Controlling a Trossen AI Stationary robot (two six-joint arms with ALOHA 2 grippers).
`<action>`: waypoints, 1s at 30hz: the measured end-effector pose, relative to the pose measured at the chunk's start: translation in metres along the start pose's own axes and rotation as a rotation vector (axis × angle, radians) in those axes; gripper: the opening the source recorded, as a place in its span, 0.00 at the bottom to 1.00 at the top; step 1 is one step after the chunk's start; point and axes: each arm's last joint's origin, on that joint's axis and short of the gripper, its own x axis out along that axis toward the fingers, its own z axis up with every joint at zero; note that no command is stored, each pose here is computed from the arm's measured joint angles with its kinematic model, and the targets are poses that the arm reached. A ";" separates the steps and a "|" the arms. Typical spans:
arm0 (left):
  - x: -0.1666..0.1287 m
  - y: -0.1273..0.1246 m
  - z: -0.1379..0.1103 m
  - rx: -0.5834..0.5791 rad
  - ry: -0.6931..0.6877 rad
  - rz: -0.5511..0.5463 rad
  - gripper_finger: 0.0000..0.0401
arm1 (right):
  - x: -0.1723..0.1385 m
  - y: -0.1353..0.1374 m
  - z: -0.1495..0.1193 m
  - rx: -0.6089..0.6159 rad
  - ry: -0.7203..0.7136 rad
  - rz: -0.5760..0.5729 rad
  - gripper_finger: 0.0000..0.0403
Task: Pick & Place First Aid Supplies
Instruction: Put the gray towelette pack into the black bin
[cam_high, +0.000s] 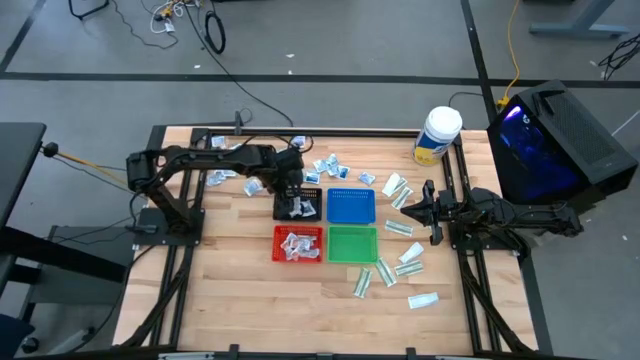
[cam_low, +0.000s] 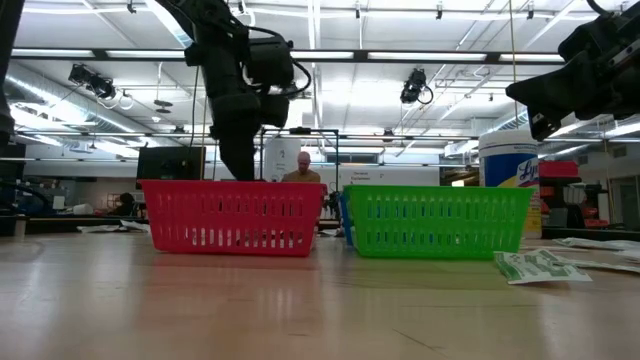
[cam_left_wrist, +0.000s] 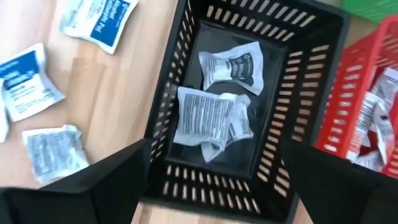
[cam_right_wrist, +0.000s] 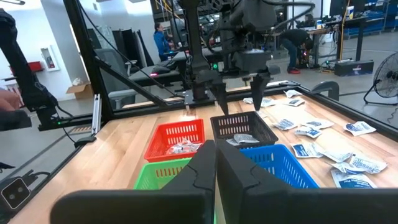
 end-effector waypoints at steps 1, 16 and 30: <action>-0.004 0.001 -0.001 -0.003 -0.001 0.001 0.92 | 0.000 0.000 0.000 0.000 0.000 0.000 0.04; -0.030 0.042 -0.036 -0.250 0.233 0.140 0.92 | 0.000 0.000 0.000 0.000 0.000 0.000 0.04; -0.012 0.050 -0.055 -0.184 0.302 0.285 0.92 | 0.000 0.000 0.000 0.000 0.000 0.000 0.04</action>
